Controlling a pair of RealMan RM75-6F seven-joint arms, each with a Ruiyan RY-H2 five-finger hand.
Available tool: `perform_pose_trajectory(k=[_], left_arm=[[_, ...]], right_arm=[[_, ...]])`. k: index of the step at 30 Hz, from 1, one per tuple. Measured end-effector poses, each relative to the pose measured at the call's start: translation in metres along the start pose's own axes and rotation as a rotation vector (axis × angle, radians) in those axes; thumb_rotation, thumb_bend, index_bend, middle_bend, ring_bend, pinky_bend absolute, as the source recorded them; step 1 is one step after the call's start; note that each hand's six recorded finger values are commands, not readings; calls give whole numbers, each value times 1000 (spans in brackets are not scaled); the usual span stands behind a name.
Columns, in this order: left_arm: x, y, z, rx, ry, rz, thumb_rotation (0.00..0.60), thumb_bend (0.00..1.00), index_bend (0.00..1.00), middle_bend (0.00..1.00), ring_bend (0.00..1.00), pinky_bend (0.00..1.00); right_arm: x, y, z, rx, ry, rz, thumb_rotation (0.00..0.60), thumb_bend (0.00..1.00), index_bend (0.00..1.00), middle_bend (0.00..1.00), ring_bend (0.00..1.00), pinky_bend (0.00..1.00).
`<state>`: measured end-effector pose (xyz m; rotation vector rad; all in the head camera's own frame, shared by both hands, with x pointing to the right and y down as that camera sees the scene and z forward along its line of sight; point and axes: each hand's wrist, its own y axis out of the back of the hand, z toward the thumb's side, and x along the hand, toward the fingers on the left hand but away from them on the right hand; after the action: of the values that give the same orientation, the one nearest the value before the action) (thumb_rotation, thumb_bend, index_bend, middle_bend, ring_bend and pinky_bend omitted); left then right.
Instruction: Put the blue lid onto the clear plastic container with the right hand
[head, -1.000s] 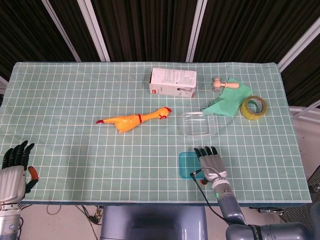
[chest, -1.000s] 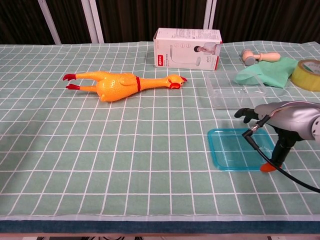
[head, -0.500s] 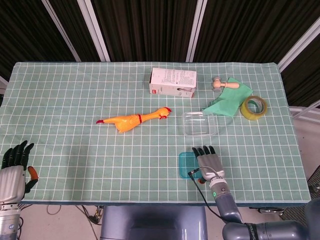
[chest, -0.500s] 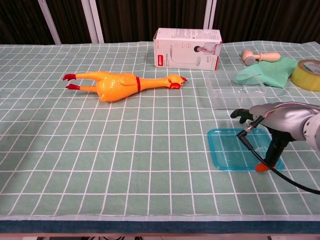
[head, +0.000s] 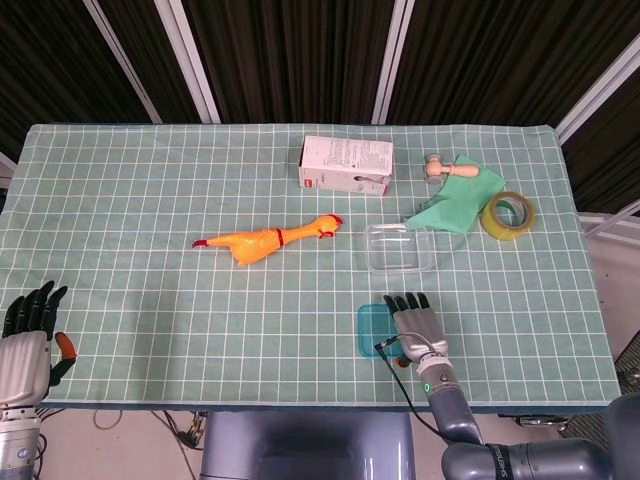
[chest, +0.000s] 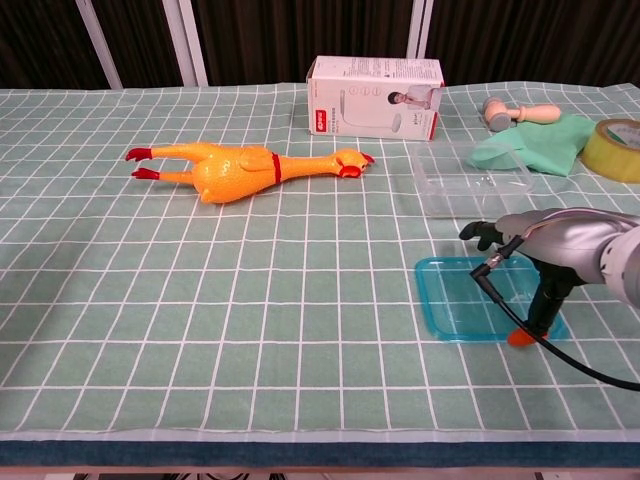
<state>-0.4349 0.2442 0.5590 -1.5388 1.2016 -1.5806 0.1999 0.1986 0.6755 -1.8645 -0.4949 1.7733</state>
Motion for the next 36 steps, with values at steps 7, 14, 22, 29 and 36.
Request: perform_pose_trajectory(k=[7,14,22,29,36], left_arm=[[0,0,0,0,1,-1,600,792,93,0,0,0],[0,0,0,1,2,-2,600,792,93,0,0,0],[0,0,-1,2,3,-2,600,792,93,0,0,0],[1,0,-1,2,4,0,600,792,93,0,0,0],[1,0,-1,3,5,1,600,792,93,0,0,0]], right_arm=[[0,-1,4,-1,13,-2,600,182,0,156,0,0],[0,-3,5,2,14,5,600,182,0,156,0,0],[-1,-4,8,2,17,4,600,183,0,156,0,0],[-2,-4,10,1,17,6,600,182,0,155,0,0],[-4,-4,10,4,14,5,600,183,0,155,0,0]])
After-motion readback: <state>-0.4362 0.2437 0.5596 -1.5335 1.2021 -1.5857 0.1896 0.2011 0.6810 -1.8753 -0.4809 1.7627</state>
